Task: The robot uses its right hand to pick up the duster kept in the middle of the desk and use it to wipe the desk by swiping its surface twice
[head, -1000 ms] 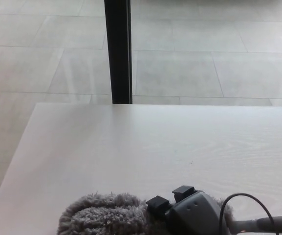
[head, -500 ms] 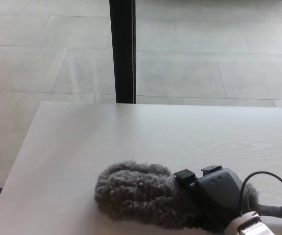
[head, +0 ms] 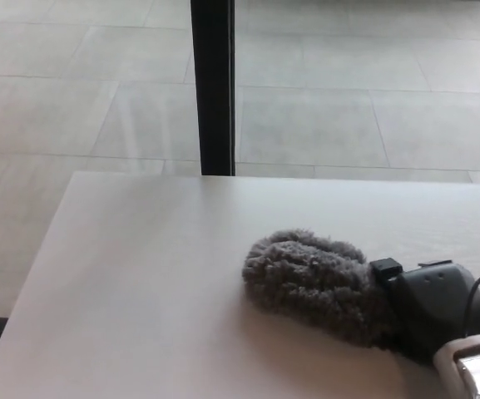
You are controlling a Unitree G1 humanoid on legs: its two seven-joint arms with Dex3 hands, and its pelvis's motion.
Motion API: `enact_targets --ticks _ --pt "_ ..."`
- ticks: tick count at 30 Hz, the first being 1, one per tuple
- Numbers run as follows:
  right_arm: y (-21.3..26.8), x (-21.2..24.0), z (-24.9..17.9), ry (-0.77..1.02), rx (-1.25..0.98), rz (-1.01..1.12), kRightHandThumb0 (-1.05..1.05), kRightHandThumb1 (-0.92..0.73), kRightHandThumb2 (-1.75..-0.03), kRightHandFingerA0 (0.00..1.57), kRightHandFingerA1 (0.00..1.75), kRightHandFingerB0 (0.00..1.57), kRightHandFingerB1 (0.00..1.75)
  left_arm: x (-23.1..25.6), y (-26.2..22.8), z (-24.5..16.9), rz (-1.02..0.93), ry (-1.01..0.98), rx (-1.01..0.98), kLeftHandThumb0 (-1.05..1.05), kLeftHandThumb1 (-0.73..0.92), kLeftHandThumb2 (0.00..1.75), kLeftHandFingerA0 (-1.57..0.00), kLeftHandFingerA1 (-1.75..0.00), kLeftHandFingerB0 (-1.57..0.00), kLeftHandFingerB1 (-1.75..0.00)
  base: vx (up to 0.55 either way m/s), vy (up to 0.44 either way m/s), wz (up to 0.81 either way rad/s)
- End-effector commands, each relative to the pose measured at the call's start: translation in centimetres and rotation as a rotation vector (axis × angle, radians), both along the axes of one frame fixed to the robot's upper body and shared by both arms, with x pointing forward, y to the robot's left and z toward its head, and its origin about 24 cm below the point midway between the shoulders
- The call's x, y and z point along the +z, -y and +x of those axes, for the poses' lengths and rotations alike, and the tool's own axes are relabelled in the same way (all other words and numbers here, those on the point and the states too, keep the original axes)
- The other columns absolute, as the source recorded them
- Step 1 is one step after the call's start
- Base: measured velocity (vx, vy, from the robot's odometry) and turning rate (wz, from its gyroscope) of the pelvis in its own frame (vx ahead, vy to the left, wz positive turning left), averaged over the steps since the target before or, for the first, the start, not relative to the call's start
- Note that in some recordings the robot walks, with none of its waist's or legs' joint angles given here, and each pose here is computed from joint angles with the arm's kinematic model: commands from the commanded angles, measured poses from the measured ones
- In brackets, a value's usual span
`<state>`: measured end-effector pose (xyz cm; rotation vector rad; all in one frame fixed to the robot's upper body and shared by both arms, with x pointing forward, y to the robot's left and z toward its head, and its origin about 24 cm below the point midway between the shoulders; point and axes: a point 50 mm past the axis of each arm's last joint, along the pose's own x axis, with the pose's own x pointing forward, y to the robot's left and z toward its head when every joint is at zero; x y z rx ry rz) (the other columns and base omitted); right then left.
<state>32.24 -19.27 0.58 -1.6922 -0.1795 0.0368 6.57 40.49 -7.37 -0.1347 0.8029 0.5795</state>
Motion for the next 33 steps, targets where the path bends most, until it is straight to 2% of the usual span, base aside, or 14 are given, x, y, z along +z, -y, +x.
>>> enact_targets --ticks 1,2,12,13,17,18,21,23,24,28,30,31,32,33 --pt "11.9 -4.3 -7.1 -0.251 -0.376 -0.199 -0.31 -0.74 -0.71 0.90 1.75 0.75 1.55 0.2 -0.3 -0.7 0.015 -0.001 0.017 -0.46 0.71 0.61 -0.63 -0.56 -0.62 -0.48 0.00 0.000 0.00" --pt "12.3 -4.3 -7.4 -0.252 -0.385 -0.201 -0.42 -0.55 -0.96 1.19 1.39 0.96 1.25 0.2 -0.4 -0.8 0.014 -0.002 0.019 -0.47 0.71 0.61 -0.66 -0.56 -0.64 -0.49 0.00 0.000 0.00" --pt "17.0 -3.8 -10.4 -0.286 -0.632 -0.146 -0.50 -0.52 -0.93 1.19 1.41 0.86 1.20 0.1 -0.4 -1.6 0.013 -0.016 0.009 -0.49 0.70 0.61 -0.65 -0.57 -0.61 -0.49 0.00 0.000 0.00" --pt "17.2 -3.8 -10.4 -0.287 -0.650 -0.138 -0.41 -0.68 -0.60 0.89 1.75 0.81 1.15 0.1 -0.4 -1.6 0.016 -0.017 0.008 -0.53 0.68 0.60 -0.63 -0.56 -0.61 -0.48 0.00 0.000 0.00" --pt "17.3 -3.9 -10.5 -0.309 -0.683 -0.102 -0.39 -0.70 -0.61 0.87 1.75 0.78 1.19 0.3 -0.5 -1.5 0.024 -0.020 0.003 -0.51 0.70 0.61 -0.63 -0.56 -0.59 -0.48 0.00 0.000 0.00" --pt "17.0 -4.1 -10.5 -0.301 -0.676 -0.103 -0.48 -0.52 -0.95 1.18 1.39 0.87 1.21 0.3 -0.6 -1.4 0.024 -0.023 0.009 -0.49 0.70 0.61 -0.64 -0.56 -0.58 -0.48 0.00 0.000 0.00" --pt "16.3 -4.4 -10.2 -0.301 -0.652 -0.096 -0.42 -0.55 -0.98 1.14 1.33 0.78 1.09 0.3 -0.6 -1.4 0.016 -0.024 0.023 -0.46 0.72 0.61 -0.64 -0.56 -0.59 -0.48 0.00 0.000 0.00" --pt "15.6 -4.5 -9.8 -0.287 -0.607 -0.081 -0.40 -0.52 -0.96 1.15 1.33 0.78 1.05 0.3 -0.6 -1.3 0.013 -0.021 0.030 -0.47 0.70 0.61 -0.62 -0.56 -0.59 -0.48 0.00 0.000 0.00" --pt "15.1 -4.5 -9.6 -0.265 -0.567 -0.044 -0.39 -0.69 -0.62 0.86 1.75 0.77 1.10 0.3 -0.6 -1.3 0.012 -0.017 0.021 -0.48 0.69 0.60 -0.61 -0.57 -0.58 -0.48 0.00 0.000 0.00" --pt "14.2 -4.4 -8.8 -0.244 -0.524 -0.009 -0.39 -0.68 -0.63 0.82 1.70 0.75 0.75 0.3 -0.6 -1.4 0.019 -0.029 0.022 -0.48 0.70 0.61 -0.63 -0.55 -0.59 -0.47 0.00 0.000 0.00" --pt "13.3 -3.7 -7.3 -0.256 -0.484 0.116 -0.63 -0.74 -0.63 0.89 1.31 0.23 0.31 0.3 -0.6 -1.4 0.018 -0.019 0.017 -0.46 0.74 0.62 -0.65 -0.55 -0.60 -0.47 0.00 0.000 0.00" --pt "13.2 -3.4 -6.9 -0.267 -0.496 0.134 -0.67 -0.55 -1.01 0.68 1.04 0.00 0.34 0.4 -0.7 -1.3 0.035 -0.032 0.000 -0.47 0.72 0.62 -0.67 -0.55 -0.61 -0.47 0.00 0.000 0.00" --pt "13.1 -3.2 -6.3 -0.296 -0.533 0.172 -0.96 -0.66 -1.00 0.20 0.63 0.00 0.06 0.4 -0.7 -1.3 0.030 -0.027 0.012 -0.45 0.72 0.61 -0.66 -0.56 -0.61 -0.48 0.00 0.000 0.00" --pt "13.1 -3.1 -6.0 -0.321 -0.550 0.211 -0.96 -0.66 -1.00 0.20 0.63 0.00 0.06 0.4 -0.7 -1.3 0.021 -0.023 0.025 -0.45 0.72 0.61 -0.66 -0.56 -0.61 -0.48 0.00 0.000 0.00"
